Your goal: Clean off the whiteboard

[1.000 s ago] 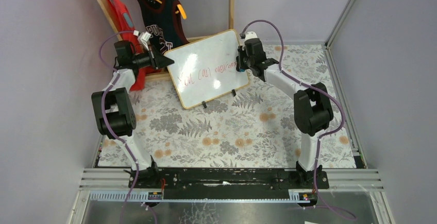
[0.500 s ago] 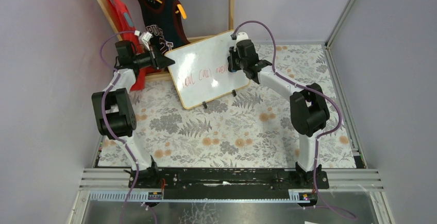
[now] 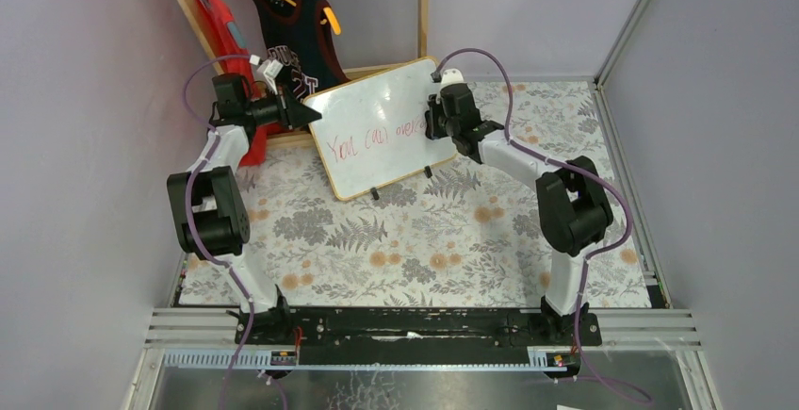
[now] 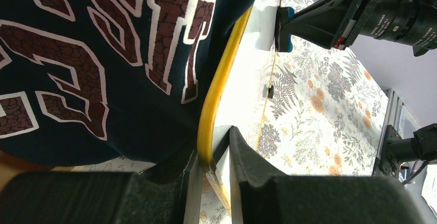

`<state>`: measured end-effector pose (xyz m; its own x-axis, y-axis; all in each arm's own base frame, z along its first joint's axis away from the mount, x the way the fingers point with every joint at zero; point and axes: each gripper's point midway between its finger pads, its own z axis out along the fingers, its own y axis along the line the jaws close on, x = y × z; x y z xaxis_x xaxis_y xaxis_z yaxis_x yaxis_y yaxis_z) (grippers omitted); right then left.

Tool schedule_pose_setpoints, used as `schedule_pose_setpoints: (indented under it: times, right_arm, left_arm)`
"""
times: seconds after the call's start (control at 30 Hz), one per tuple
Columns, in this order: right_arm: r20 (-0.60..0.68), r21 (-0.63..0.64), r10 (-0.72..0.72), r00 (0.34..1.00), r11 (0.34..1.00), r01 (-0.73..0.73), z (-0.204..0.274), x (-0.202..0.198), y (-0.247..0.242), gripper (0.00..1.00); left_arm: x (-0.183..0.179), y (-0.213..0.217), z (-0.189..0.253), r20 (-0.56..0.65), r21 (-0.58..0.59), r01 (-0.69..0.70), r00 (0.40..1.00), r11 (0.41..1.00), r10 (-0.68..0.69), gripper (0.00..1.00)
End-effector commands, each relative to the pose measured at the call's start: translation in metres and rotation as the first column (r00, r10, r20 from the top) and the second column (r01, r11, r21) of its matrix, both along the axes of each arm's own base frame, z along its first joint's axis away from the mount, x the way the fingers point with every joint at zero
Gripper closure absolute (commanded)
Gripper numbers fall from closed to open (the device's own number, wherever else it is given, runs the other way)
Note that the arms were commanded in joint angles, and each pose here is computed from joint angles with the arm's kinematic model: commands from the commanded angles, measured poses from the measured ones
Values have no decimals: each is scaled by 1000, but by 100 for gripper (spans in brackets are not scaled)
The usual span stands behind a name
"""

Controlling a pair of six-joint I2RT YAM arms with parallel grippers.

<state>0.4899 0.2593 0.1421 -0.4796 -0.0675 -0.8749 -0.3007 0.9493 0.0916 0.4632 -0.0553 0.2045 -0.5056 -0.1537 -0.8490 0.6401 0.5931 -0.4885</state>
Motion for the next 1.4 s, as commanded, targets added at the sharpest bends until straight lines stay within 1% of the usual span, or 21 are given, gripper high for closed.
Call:
schedule_pose_setpoints:
  times: [0.0, 0.1, 0.23, 0.43, 0.47, 0.5, 0.7, 0.77, 0.97, 1.37]
  right_arm:
    - [4, -54, -85, 996, 995, 85, -5, 2, -34, 100]
    - [5, -48, -77, 997, 996, 77, -4, -1, -35, 100]
    - [-17, -15, -21, 1000, 1000, 21, -6, -6, -16, 100]
    - [-16, -4, 70, 997, 998, -70, -6, -17, 30, 100]
    - [-12, 5, 102, 995, 995, -102, -4, -22, 48, 100]
    - [-9, 7, 116, 993, 993, -116, -2, -25, 55, 100]
    - [2, 9, 175, 985, 985, -175, 2, -39, 87, 100]
    - [2, 1, 165, 986, 986, -165, 1, -38, 86, 100]
    - [17, -83, 97, 995, 992, -96, -4, -26, 62, 100]
    - [15, -87, -42, 999, 995, 44, -4, 5, -11, 100]
  left_arm:
    - [13, 18, -35, 25, 160, -93, 996, 983, 90, 100]
    - [12, 18, -37, 22, 160, -91, 996, 983, 89, 100]
    - [11, 17, -38, 18, 157, -87, 996, 984, 85, 100]
    - [11, 16, -36, 20, 155, -88, 996, 984, 86, 100]
    - [11, 14, -36, 19, 154, -85, 996, 985, 83, 100]
    - [12, 14, -36, 20, 154, -84, 996, 984, 81, 100]
    - [11, 11, -36, 15, 152, -77, 997, 985, 76, 100]
    - [11, 11, -36, 16, 153, -78, 997, 985, 77, 100]
    - [11, 11, -36, 17, 156, -79, 997, 985, 78, 100]
    - [9, 11, -35, 23, 157, -77, 997, 985, 74, 100]
